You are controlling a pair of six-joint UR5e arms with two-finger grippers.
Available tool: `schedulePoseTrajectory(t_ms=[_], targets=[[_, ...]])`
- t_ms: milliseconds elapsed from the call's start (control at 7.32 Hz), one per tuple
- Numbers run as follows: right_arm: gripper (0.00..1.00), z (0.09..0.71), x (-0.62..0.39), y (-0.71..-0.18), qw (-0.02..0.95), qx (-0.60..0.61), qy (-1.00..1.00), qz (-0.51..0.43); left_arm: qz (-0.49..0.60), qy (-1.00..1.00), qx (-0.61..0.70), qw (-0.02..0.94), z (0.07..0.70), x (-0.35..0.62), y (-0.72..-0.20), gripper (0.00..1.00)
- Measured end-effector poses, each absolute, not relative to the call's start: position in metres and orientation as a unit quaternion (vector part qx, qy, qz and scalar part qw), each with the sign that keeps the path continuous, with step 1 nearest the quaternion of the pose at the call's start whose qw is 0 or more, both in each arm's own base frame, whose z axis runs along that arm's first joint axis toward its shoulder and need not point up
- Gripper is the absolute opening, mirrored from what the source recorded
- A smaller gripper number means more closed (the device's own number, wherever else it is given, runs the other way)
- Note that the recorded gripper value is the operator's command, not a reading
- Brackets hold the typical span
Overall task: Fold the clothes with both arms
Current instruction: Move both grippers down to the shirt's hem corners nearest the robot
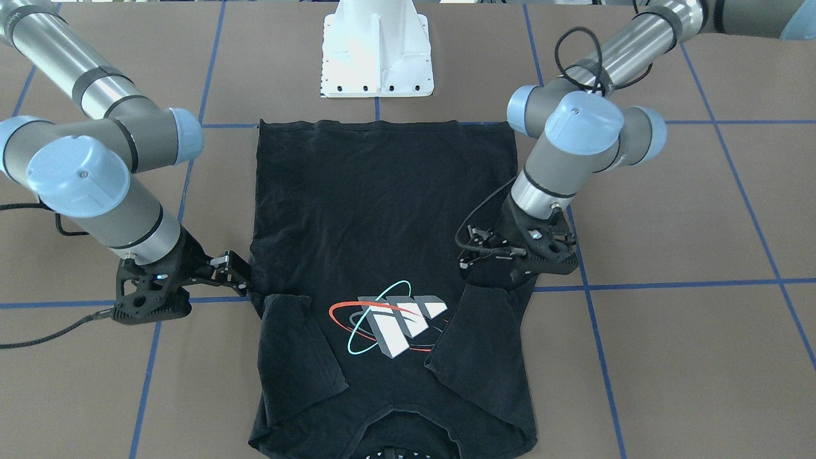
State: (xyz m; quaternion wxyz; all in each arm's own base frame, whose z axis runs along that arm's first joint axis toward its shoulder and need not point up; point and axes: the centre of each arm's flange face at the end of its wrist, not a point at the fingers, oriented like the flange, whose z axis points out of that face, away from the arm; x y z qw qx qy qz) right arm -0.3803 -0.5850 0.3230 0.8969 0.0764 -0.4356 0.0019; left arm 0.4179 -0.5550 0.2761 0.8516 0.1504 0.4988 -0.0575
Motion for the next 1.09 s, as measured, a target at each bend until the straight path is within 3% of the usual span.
schedulePoseTrajectory(t_ms=[546, 820, 1093], targets=[[1.00, 0.338, -0.389, -0.382, 0.896, 0.066, -0.439, 0.014, -0.033, 0.507, 0.103, 0.855, 0.335, 0.386, -0.420, 1.00], [1.00, 0.342, -0.382, -0.315, 0.898, 0.060, -0.435, 0.017, -0.032, 0.511, 0.067, 0.856, 0.355, 0.394, -0.355, 1.00], [1.00, 0.345, -0.382, -0.283, 0.901, 0.058, -0.430, 0.020, -0.038, 0.521, 0.046, 0.851, 0.379, 0.409, -0.299, 1.00]])
